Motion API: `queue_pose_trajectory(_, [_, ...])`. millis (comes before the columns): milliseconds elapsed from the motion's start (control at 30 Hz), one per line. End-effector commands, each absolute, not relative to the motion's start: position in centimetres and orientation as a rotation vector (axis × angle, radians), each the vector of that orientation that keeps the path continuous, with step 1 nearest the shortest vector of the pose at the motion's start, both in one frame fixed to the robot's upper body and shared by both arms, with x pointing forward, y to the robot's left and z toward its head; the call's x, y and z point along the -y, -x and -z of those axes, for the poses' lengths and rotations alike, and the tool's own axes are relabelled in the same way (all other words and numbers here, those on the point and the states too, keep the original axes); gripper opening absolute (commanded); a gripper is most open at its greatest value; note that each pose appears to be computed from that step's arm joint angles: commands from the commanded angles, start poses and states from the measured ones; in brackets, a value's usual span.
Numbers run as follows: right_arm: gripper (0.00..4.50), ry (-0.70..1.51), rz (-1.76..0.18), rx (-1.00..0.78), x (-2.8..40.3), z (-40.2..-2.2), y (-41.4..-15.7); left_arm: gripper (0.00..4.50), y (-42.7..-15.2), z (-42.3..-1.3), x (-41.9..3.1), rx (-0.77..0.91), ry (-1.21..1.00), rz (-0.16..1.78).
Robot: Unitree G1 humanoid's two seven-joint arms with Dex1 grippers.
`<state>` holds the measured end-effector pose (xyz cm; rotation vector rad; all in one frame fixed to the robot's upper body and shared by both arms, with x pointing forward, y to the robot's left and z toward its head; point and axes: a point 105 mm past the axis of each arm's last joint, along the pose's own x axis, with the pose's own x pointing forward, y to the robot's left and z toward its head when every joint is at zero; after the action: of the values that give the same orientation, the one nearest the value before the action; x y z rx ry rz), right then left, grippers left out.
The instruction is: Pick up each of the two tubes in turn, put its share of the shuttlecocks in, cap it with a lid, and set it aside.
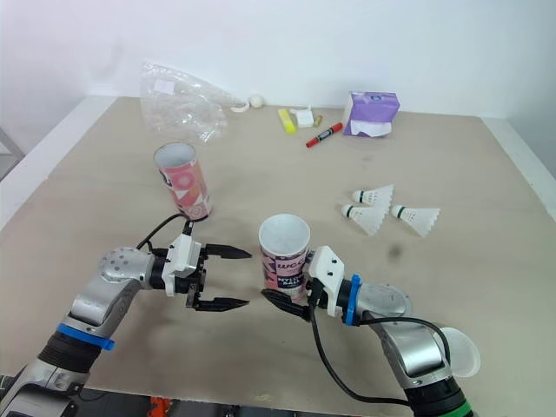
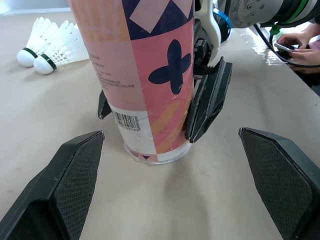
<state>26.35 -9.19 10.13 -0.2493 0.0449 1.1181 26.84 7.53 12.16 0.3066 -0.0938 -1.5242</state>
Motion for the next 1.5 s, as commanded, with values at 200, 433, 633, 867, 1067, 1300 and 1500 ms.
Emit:
queue_pose_trajectory(200, [3.72,0.249,-1.109,-0.008,9.3,-10.9,-26.3,4.50,-27.3,-13.0,-7.3,0.147,-0.326,1.506])
queue_pose_trajectory(433, [3.72,0.251,-1.110,-0.013,9.2,-10.7,-26.2,4.50,-27.2,-13.0,-7.2,0.145,-0.325,1.505])
queue_pose_trajectory(633, [3.72,0.241,-1.084,-0.005,9.5,-11.0,-26.2,4.50,-27.0,-12.9,-7.0,0.146,-0.332,1.510])
queue_pose_trajectory(867, [3.72,0.182,-0.898,0.031,13.0,-14.2,-25.2,4.50,-26.8,-13.3,-6.3,0.156,-0.308,1.534])
queue_pose_trajectory(1067, [3.72,0.094,-0.450,0.068,21.6,-17.2,-25.3,4.50,-26.7,-13.4,-5.8,0.154,-0.268,1.542])
queue_pose_trajectory(1300, [3.72,0.095,0.106,0.060,34.1,-17.0,-23.6,4.50,-26.8,-14.3,-4.9,0.204,-0.151,1.501])
queue_pose_trajectory(1500, [3.72,0.069,0.267,0.005,38.7,-15.0,-22.6,4.50,-26.4,-15.0,-4.1,0.257,-0.078,1.480])
